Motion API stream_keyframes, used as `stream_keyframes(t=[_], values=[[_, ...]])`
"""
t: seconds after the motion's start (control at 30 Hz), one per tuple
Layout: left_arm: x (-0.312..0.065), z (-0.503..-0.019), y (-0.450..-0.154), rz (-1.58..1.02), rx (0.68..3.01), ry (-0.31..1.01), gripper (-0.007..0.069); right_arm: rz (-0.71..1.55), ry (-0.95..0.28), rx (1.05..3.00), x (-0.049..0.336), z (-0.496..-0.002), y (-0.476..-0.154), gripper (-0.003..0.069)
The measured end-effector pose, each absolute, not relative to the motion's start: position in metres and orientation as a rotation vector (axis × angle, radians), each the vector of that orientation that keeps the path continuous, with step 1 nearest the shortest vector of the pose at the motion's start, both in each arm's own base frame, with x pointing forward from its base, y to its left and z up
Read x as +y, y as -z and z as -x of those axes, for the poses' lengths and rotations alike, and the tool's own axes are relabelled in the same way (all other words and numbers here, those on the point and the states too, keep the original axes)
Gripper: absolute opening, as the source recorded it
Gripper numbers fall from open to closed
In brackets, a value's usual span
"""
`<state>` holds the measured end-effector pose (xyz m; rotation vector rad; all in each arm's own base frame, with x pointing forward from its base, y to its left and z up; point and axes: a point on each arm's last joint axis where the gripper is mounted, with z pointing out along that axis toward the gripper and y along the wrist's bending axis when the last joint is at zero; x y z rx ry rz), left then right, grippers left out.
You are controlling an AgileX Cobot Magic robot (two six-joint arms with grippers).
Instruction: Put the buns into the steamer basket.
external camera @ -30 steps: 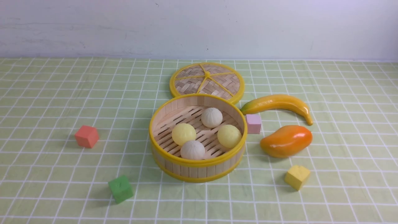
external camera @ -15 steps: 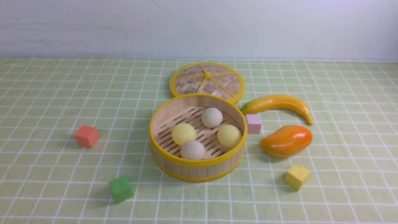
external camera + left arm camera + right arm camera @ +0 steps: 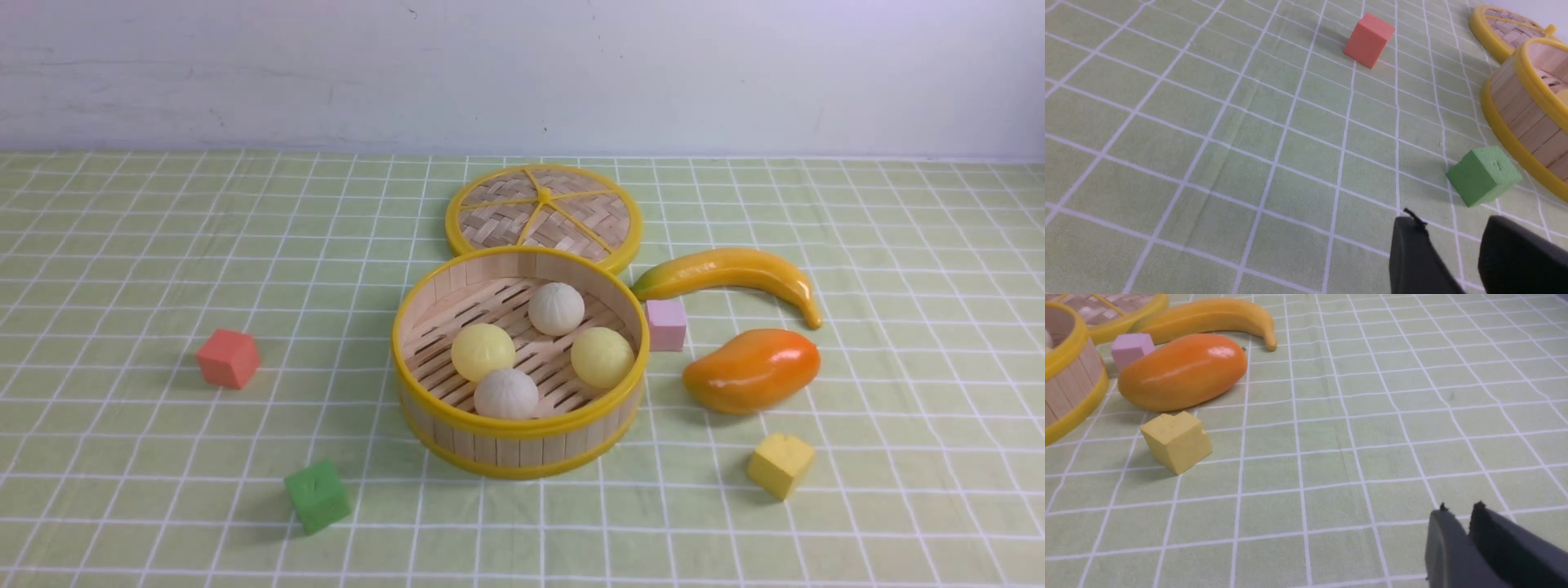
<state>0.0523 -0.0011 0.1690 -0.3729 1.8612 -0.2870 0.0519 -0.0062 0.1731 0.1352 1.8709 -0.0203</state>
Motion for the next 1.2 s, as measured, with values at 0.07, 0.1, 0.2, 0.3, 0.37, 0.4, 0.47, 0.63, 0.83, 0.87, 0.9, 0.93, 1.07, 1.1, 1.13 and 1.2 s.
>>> stream_keyframes(t=[0.07,0.1,0.2,0.3,0.37,0.4,0.47,0.63,0.83,0.87,0.9,0.93,1.07,1.1,1.13,1.2], values=[[-0.0011,-0.0523,-0.1690,0.373,1.861,0.287,0.0238,-0.135,0.020,1.871,-0.0062,-0.0519,-0.1731,0.0091],[-0.0011,-0.0523,-0.1690,0.373,1.861,0.287,0.0238,-0.135,0.020,1.871,-0.0062,-0.0519,-0.1731,0.0092],[-0.0011,-0.0523,-0.1690,0.373,1.861,0.287,0.0238,-0.135,0.020,1.871,-0.0062,-0.0519,-0.1731,0.0096],[-0.0011,-0.0523,-0.1690,0.373,1.861,0.287,0.0238,-0.135,0.020,1.871,-0.0062,-0.0519,-0.1731,0.0100],[-0.0011,-0.0523,-0.1690,0.373,1.861,0.287,0.0238,-0.135,0.020,1.871,-0.0062,-0.0519,-0.1731,0.0103],[-0.0011,-0.0523,-0.1690,0.373,1.861,0.287,0.0238,-0.135,0.020,1.871,-0.0062,-0.0519,-0.1731,0.0103],[-0.0011,-0.0523,-0.1690,0.373,1.861,0.287,0.0238,-0.134,0.021,1.871,-0.0062,-0.0519,-0.1731,0.0108],[-0.0011,-0.0523,-0.1690,0.373,1.861,0.287,0.0238,-0.134,0.021,1.871,-0.0062,-0.0519,-0.1731,0.0114],[-0.0011,-0.0523,-0.1690,0.373,1.861,0.287,0.0238,-0.134,0.021,1.871,-0.0062,-0.0519,-0.1731,0.0124],[-0.0011,-0.0523,-0.1690,0.373,1.861,0.287,0.0238,-0.134,0.021,1.871,-0.0062,-0.0519,-0.1731,0.0125],[-0.0011,-0.0523,-0.1690,0.373,1.861,0.287,0.0238,-0.134,0.021,1.871,-0.0062,-0.0519,-0.1731,0.0125],[-0.0011,-0.0523,-0.1690,0.373,1.861,0.287,0.0238,-0.134,0.021,1.871,-0.0062,-0.0519,-0.1731,0.0127],[-0.0011,-0.0523,-0.1690,0.373,1.861,0.287,0.0238,-0.134,0.021,1.871,-0.0062,-0.0519,-0.1731,0.0132],[-0.0011,-0.0523,-0.1690,0.373,1.861,0.287,0.0238,-0.134,0.021,1.871,-0.0062,-0.0519,-0.1731,0.0134],[-0.0011,-0.0523,-0.1690,0.373,1.861,0.287,0.0238,-0.134,0.021,1.871,-0.0062,-0.0519,-0.1731,0.0134],[-0.0011,-0.0523,-0.1690,0.373,1.861,0.287,0.0238,-0.134,0.021,1.871,-0.0062,-0.0519,-0.1731,0.0136]])
